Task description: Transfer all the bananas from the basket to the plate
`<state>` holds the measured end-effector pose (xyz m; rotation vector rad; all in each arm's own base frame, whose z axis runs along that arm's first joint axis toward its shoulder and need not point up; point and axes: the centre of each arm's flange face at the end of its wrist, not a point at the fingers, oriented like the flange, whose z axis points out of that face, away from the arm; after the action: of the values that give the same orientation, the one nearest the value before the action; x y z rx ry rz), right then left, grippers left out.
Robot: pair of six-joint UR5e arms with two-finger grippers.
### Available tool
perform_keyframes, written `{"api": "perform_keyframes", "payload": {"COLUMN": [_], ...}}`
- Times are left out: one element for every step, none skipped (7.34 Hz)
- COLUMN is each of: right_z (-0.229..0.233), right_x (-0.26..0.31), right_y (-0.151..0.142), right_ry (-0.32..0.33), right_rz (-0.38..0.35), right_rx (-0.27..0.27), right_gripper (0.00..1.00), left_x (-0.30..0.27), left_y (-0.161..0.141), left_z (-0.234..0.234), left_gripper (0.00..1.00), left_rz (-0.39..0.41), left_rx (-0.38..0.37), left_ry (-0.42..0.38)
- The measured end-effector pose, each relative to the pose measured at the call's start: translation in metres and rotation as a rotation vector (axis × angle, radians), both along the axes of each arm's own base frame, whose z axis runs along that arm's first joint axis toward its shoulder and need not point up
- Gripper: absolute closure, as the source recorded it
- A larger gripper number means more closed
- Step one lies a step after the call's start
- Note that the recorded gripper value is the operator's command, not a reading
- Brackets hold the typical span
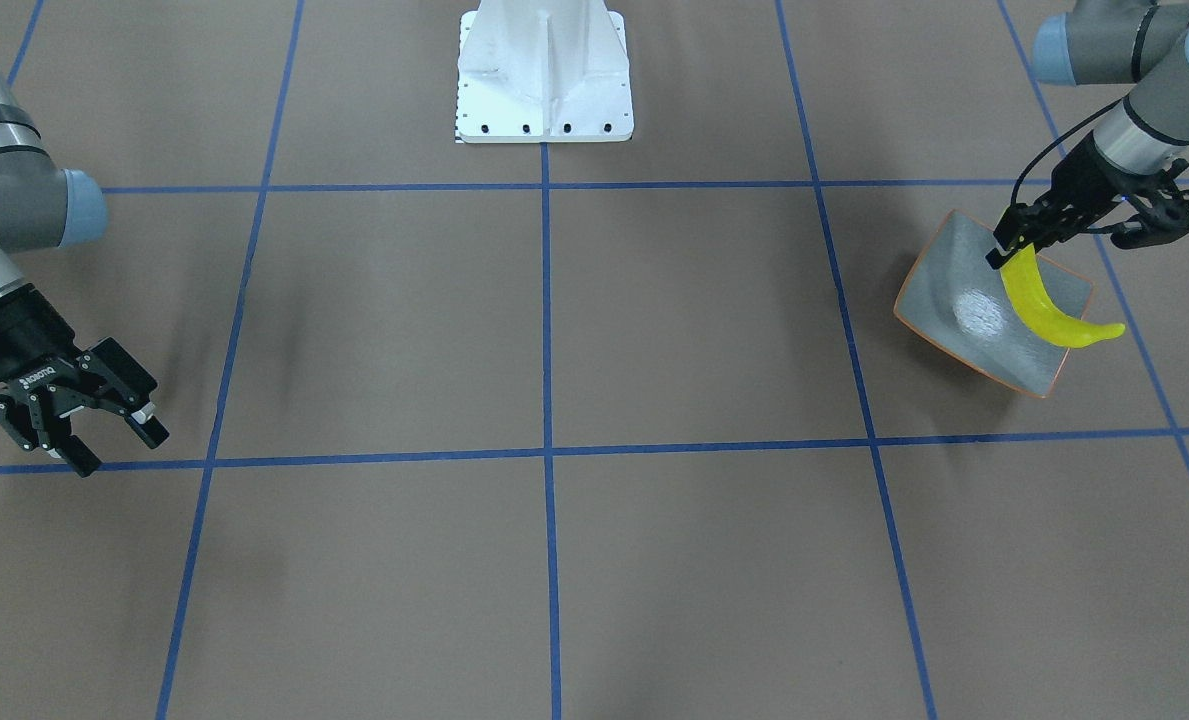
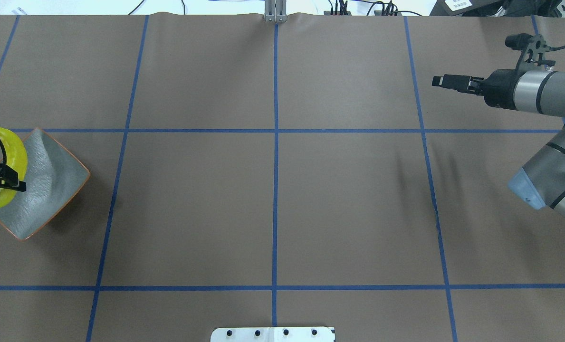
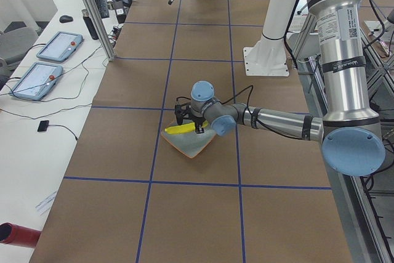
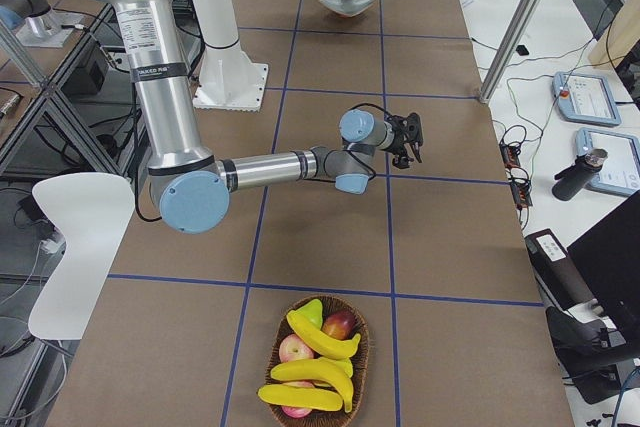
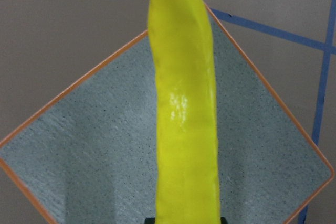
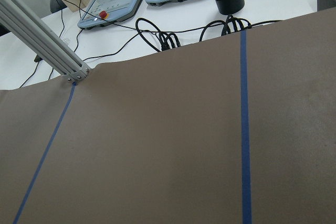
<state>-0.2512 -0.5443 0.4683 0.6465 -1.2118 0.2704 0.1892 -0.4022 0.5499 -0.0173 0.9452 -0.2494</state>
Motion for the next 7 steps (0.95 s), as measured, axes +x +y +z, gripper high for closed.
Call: {"api": "perform_keyframes", "payload": {"right_z": [0.0,-0.001,-0.001,0.0,0.0,0.0,0.0], "right_x": [-0.001,-0.001,-0.002,-0.002,-0.003,-0.003,-0.004], "right_y": [0.0,0.0,0.0,0.0,0.0,0.0,-0.001], "right_ry": [-0.003,-0.005,-0.007,-0.007,-0.007,-0.006,-0.005], "right_rz": [-0.001,-0.001,-0.002,-0.003,-0.003,-0.004,-0.003], "right_rx": [-0.002,-0.007,-0.009,-0.011,-0.012,-0.013,-0.014], "right_gripper": [0.0,0.0,0.0,0.0,0.0,0.0,0.0], "left_x": [0.007,0.014,0.021,0.025,0.027,0.028,0.028], "left_y": [-0.005,-0.007,-0.008,-0.007,-0.007,-0.007,-0.006], "left_z": [0.01,0.017,0.019,0.019,0.02,0.02,0.021], "left_gripper": [1.0,1.0,1.0,0.72,0.36,0.26,0.01], "left_rz": [0.011,0.026,0.041,0.051,0.056,0.057,0.059], "left_rx": [-0.009,-0.013,-0.016,-0.016,-0.017,-0.019,-0.019], "left_ry": [-0.01,-0.015,-0.015,-0.013,-0.013,-0.014,-0.015]}}
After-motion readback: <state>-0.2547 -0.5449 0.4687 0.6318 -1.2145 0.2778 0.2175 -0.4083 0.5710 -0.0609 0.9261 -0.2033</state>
